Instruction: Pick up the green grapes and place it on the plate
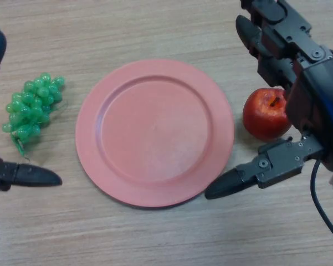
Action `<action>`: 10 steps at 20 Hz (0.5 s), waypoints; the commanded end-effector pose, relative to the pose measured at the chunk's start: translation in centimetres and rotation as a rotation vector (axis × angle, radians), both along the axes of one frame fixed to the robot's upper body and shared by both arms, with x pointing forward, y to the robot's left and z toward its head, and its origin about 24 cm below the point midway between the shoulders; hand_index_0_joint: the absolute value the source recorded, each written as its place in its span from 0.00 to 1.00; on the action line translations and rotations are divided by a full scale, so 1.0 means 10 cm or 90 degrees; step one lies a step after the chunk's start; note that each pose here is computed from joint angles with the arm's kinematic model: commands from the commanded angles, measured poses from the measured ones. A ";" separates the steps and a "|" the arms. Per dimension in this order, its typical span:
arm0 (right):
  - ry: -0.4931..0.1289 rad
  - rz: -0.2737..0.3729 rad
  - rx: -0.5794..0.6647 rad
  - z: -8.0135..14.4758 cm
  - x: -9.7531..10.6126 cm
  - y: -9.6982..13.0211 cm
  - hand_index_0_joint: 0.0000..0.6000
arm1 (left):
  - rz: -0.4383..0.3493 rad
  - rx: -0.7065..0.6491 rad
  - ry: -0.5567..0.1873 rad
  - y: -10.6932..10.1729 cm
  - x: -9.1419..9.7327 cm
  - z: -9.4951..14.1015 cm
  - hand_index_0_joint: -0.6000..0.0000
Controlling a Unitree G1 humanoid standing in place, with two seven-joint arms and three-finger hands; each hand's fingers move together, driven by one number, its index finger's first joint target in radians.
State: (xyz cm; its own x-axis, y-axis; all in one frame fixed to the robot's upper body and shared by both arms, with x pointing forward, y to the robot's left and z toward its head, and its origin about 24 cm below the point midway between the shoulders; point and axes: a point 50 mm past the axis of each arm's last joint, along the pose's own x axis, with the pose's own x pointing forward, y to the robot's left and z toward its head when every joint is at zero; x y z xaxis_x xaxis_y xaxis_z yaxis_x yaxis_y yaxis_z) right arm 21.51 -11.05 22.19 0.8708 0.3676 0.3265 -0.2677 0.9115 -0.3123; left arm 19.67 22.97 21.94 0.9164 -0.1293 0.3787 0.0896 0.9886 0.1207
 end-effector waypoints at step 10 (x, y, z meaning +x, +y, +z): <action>-0.146 0.022 0.019 0.28 -0.03 -0.03 0.00 | 0.015 0.052 -0.128 0.04 -0.04 0.28 1.00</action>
State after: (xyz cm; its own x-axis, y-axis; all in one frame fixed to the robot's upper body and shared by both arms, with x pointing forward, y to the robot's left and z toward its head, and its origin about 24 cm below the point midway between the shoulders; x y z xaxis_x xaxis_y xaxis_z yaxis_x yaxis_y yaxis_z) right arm 22.58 -11.19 22.30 0.8658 0.3766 0.3295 -0.2718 0.9068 -0.3223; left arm 20.85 22.70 21.65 0.9235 -0.1593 0.3490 0.1248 0.9850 0.1193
